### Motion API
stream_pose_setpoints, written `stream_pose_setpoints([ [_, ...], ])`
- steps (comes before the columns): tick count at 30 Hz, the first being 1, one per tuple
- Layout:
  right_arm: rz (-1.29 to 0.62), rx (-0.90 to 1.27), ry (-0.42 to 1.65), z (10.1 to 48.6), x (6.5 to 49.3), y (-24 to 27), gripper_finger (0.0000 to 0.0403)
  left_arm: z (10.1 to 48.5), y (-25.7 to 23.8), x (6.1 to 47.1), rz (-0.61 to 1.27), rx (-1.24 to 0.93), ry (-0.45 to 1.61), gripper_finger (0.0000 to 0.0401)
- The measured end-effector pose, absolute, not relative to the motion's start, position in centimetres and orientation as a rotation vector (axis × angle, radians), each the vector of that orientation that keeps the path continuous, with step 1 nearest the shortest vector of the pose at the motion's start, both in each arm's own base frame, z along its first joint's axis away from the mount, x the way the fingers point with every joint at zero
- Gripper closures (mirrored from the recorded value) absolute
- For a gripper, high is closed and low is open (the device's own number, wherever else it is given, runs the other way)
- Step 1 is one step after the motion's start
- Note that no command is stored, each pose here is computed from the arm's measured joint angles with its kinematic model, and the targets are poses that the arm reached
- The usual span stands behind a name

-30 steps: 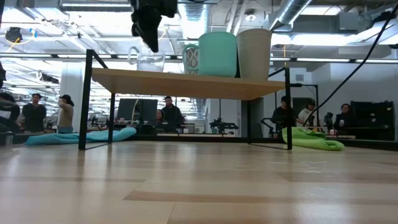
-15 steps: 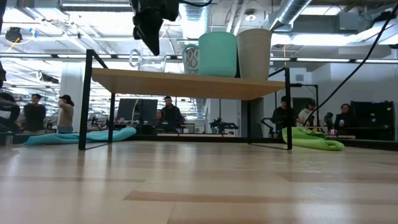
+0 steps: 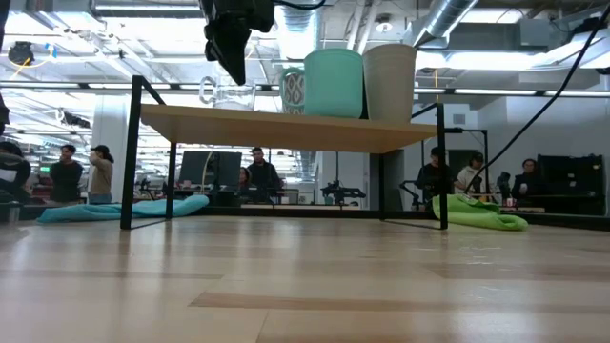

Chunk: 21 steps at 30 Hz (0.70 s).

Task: Stack small to large cups/mugs on shelf
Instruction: Put the top transparent mug on the shelf, then put the transparent mug on the shelf

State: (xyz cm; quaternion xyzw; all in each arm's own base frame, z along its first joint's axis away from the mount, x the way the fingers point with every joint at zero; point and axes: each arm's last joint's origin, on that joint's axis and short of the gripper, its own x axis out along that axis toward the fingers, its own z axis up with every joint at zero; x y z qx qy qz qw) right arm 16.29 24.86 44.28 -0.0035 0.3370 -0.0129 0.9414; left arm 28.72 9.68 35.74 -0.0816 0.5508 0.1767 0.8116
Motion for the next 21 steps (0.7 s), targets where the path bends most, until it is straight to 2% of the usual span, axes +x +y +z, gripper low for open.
stream_pose_setpoints([
  [13,-0.028,-0.011,0.69,44.27,16.27,24.83,0.0149,35.74,9.66,28.72,0.354,-0.156,1.181,0.0385],
  [21,-0.028,-0.013,0.691,44.25,16.26,24.81,0.0149,35.76,9.71,28.7,0.375,-0.14,1.183,0.0317],
])
